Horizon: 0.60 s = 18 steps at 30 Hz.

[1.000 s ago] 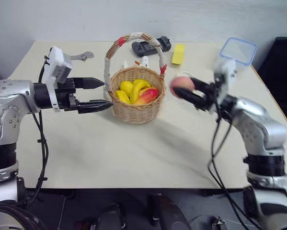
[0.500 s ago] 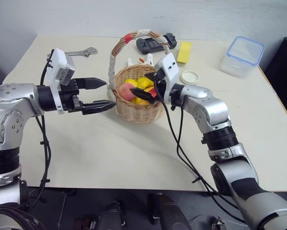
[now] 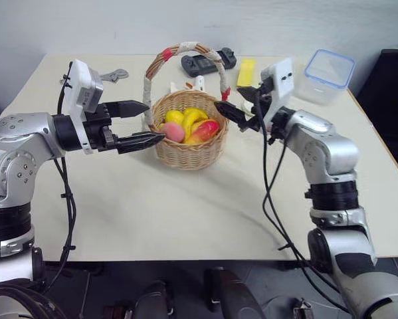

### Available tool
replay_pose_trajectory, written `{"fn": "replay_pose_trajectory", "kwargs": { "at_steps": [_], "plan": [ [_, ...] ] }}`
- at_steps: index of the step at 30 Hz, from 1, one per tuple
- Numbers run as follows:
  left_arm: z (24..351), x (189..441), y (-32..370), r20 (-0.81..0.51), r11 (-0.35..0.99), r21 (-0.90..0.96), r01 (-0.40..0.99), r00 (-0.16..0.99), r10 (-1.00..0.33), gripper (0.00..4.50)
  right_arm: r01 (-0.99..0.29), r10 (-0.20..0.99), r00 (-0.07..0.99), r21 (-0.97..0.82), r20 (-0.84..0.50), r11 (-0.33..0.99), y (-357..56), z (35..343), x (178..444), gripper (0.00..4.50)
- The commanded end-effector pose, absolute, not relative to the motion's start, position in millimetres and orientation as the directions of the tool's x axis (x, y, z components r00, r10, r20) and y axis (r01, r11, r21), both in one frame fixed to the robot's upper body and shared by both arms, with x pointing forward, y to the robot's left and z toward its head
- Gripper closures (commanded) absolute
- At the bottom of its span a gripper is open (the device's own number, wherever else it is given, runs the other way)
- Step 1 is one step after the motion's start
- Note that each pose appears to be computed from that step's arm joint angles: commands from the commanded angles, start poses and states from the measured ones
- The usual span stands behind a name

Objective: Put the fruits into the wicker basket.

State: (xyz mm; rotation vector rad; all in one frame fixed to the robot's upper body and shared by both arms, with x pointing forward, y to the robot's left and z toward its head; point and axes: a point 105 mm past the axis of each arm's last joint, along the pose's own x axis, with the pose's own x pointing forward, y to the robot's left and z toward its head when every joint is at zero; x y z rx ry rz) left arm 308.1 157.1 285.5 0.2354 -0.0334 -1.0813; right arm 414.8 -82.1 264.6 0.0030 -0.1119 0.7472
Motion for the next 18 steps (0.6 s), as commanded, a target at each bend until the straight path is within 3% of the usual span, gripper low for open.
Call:
{"fn": "replay_pose_trajectory", "kwargs": {
  "at_steps": [1,6,9,18],
  "plan": [
    [299,304,154,-0.056,0.436,0.256,0.863,0.464,-0.884,0.00,-0.682,0.683,0.714,-0.066,0.155,0.728,-69,280,426,0.01],
    [301,304,152,-0.052,0.435,0.263,0.861,0.463,-0.885,0.00,-0.643,0.644,0.753,-0.057,0.137,0.764,-61,275,450,0.01],
    [301,303,152,-0.051,0.436,0.265,0.860,0.465,-0.884,0.00,-0.640,0.642,0.753,-0.062,0.144,0.766,-59,276,454,0.61],
    [301,303,153,-0.046,0.443,0.266,0.856,0.470,-0.881,0.00,-0.646,0.662,0.728,-0.145,0.178,0.750,-61,278,451,3.78]
  ]
}}
